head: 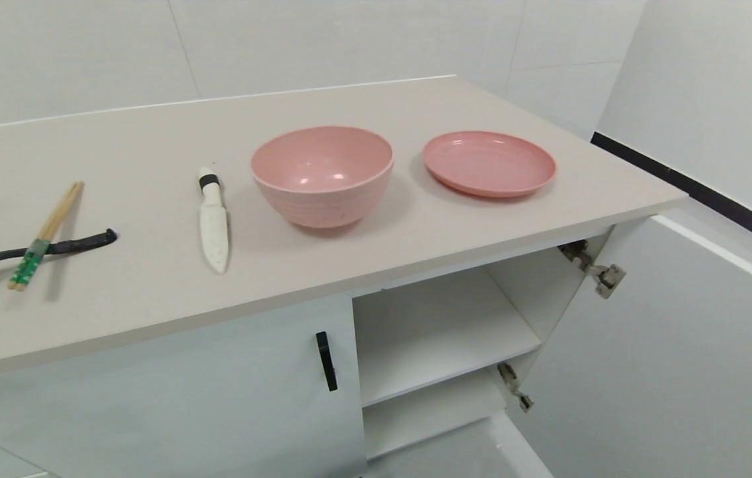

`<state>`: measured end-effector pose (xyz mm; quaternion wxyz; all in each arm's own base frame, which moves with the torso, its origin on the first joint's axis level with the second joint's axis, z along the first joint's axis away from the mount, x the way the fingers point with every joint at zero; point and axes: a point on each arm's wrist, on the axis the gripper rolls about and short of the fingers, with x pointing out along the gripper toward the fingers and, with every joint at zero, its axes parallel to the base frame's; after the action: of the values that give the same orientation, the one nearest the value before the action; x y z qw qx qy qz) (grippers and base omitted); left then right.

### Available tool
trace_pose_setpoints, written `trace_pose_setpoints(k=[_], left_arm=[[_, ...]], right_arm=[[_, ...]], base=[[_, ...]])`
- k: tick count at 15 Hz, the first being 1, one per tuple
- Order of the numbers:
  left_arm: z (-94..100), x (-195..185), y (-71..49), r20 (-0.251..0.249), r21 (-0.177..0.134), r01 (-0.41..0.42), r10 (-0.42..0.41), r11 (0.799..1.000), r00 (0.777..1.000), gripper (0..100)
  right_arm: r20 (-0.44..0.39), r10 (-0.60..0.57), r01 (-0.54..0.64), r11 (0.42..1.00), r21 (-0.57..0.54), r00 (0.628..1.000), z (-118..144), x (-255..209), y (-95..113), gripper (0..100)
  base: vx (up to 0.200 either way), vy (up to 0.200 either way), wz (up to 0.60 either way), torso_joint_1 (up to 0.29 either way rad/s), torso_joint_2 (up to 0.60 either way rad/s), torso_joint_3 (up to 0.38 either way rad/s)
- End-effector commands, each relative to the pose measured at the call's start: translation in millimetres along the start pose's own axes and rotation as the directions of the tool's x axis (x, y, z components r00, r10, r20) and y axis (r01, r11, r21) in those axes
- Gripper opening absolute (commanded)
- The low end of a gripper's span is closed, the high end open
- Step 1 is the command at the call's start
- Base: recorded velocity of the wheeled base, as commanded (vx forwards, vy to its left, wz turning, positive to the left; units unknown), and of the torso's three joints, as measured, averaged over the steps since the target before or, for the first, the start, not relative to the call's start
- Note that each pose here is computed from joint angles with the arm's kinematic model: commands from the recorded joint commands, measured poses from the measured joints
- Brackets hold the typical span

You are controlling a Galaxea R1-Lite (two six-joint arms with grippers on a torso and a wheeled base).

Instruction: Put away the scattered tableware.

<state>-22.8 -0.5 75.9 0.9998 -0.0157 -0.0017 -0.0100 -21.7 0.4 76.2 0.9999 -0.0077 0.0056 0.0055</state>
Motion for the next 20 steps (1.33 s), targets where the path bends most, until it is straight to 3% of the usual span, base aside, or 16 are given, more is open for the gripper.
trace_pose_setpoints(k=[1, 7, 20], left_arm=[[0.0, 0.2, 0.0, -0.004, -0.008, -0.002, 0.002, 1.000, 1.000, 100], [0.0, 0.2, 0.0, -0.004, -0.004, 0.000, 0.000, 1.000, 1.000, 100], [0.2, 0.2, 0.1, -0.002, -0.008, -0.003, 0.003, 1.000, 1.000, 100]], right_arm=[[-0.004, 0.000, 0.000, 1.000, 0.000, 1.000, -0.2, 0.1, 0.0, 100], [-0.003, 0.000, 0.000, 1.000, 0.000, 1.000, 0.0, 0.2, 0.0, 100], [-0.003, 0.000, 0.000, 1.000, -0.001, 1.000, 0.0, 0.2, 0.0, 100]], base=[[0.000, 0.000, 0.00, 0.217, -0.54, -0.217], [0.000, 0.000, 0.00, 0.161, -0.49, -0.216], [0.000, 0.000, 0.00, 0.318, -0.52, -0.248]])
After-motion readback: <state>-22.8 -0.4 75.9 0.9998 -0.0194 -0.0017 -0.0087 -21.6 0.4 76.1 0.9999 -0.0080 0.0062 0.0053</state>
